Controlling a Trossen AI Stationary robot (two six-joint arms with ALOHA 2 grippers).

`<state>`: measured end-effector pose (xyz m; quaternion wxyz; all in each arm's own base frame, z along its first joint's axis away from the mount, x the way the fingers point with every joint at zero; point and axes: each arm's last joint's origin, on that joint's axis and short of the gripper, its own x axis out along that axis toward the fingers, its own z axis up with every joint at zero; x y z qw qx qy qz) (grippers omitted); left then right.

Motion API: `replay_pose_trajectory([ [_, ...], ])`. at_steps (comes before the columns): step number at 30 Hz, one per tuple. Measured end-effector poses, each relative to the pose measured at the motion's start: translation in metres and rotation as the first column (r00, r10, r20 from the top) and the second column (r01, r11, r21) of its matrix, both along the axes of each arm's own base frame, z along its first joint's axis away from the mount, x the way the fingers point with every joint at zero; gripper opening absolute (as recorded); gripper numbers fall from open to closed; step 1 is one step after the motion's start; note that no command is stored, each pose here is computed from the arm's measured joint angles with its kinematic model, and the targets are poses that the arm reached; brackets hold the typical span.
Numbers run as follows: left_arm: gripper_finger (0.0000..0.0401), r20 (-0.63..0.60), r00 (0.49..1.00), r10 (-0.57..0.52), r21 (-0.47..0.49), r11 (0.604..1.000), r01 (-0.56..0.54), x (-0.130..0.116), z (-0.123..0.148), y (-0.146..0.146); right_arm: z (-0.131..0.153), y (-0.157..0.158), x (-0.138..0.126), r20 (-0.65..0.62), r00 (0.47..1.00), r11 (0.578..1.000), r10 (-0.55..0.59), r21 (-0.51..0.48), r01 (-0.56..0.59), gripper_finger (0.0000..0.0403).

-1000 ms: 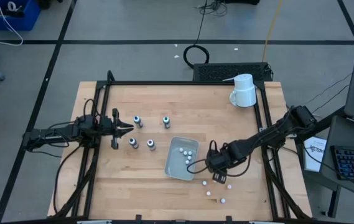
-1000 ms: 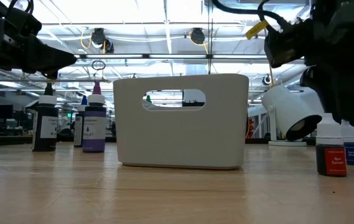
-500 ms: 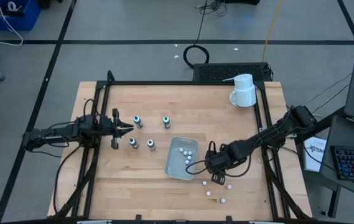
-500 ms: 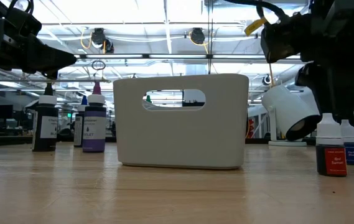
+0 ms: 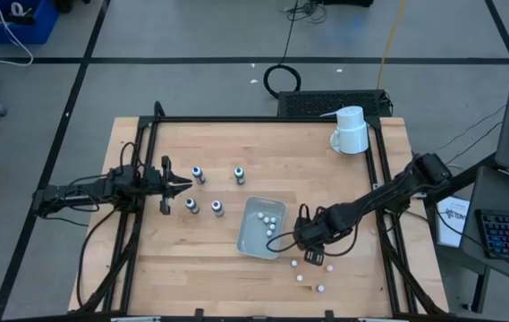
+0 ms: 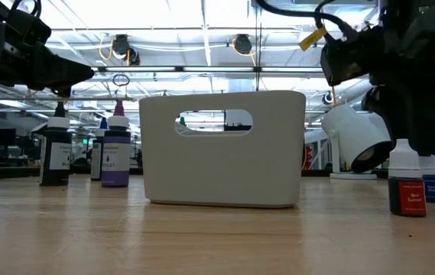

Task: Pick & Place food coloring
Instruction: Put the small blue food coloring bottle into the white bin

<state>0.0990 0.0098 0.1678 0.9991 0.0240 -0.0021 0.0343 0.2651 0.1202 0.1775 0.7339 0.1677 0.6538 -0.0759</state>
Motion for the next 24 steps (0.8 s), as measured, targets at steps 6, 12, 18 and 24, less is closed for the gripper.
replay_pose_trajectory([
  [6, 0.0058, 0.000, 1.000, 0.000, 0.000, 1.000, 0.000, 0.0000, 0.0000, 0.0000, -0.0040, 0.0005, 0.0006, -0.019, 1.000, 1.000, 0.001, 0.002, -0.001, 0.0178],
  [12, 0.0058, 0.000, 1.000, 0.000, 0.000, 1.000, 0.000, 0.0000, 0.0000, 0.0000, -0.0037, 0.0005, 0.0006, -0.018, 1.000, 1.000, -0.002, 0.002, 0.002, 0.0178],
  [18, 0.0058, 0.001, 1.000, 0.000, 0.000, 1.000, 0.000, 0.0000, 0.0001, 0.0000, -0.0077, 0.0009, 0.0015, -0.031, 1.000, 1.000, -0.003, -0.004, 0.003, 0.0178],
  [24, 0.0058, 0.000, 1.000, 0.000, 0.000, 1.000, 0.000, 0.0000, 0.0000, 0.0000, -0.0096, 0.0015, 0.0027, -0.028, 1.000, 1.000, 0.000, -0.001, 0.000, 0.0178],
])
